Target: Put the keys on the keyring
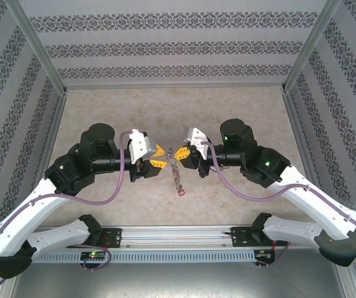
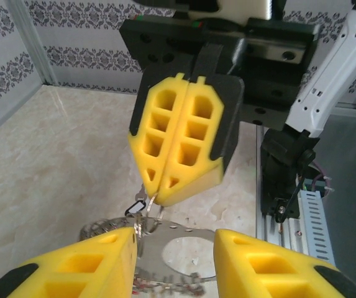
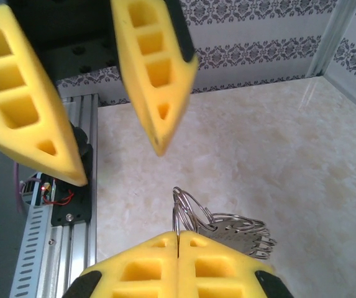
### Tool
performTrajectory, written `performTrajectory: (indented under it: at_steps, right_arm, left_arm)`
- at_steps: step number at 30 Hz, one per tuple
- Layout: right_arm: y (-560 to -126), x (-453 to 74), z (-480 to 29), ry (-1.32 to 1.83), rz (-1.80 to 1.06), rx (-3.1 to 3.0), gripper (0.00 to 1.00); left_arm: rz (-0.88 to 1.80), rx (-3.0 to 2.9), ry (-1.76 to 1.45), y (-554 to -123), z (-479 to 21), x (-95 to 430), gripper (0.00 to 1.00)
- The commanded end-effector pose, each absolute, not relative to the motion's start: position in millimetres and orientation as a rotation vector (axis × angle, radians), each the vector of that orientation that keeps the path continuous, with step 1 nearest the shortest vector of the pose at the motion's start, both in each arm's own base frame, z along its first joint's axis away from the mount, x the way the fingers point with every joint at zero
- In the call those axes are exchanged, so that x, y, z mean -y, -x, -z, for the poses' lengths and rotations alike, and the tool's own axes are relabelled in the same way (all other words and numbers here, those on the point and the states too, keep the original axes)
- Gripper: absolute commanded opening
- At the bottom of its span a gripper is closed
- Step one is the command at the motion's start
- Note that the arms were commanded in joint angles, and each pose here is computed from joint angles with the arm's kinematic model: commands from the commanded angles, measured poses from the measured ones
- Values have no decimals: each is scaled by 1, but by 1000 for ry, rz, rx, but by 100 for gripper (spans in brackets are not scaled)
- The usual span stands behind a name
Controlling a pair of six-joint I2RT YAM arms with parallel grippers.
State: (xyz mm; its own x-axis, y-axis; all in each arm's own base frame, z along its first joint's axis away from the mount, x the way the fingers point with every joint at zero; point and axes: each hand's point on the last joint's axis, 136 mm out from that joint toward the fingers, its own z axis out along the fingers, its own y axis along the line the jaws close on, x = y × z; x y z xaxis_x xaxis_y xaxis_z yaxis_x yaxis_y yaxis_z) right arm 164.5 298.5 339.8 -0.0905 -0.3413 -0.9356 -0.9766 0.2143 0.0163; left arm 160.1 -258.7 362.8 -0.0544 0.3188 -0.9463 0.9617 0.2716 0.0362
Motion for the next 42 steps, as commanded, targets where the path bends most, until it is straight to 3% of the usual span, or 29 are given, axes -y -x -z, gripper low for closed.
performTrajectory:
  at_steps: [1, 10, 23, 34, 42]
  right_arm:
    - [-167, -298, -368, 1226, -874, -1503, 0]
    - [-160, -300, -376, 1238, -923, -1464, 0]
    - [-145, -303, -368, 1302, -1004, -1464, 0]
    - [-158, -305, -354, 1292, -941, -1526, 0]
    - [-167, -304, -353, 1259, -902, -1546, 0]
  left_arm:
    - [903, -1579, -1219, -148, -362, 260, 37]
    - [947, -1617, -1216, -155, -341, 271, 36]
    - [963, -1546, -1216, -163, -354, 283, 33]
    - [956, -1529, -1224, -158, -363, 279, 24]
    - [951, -1522, -1228, -152, -366, 273, 23]
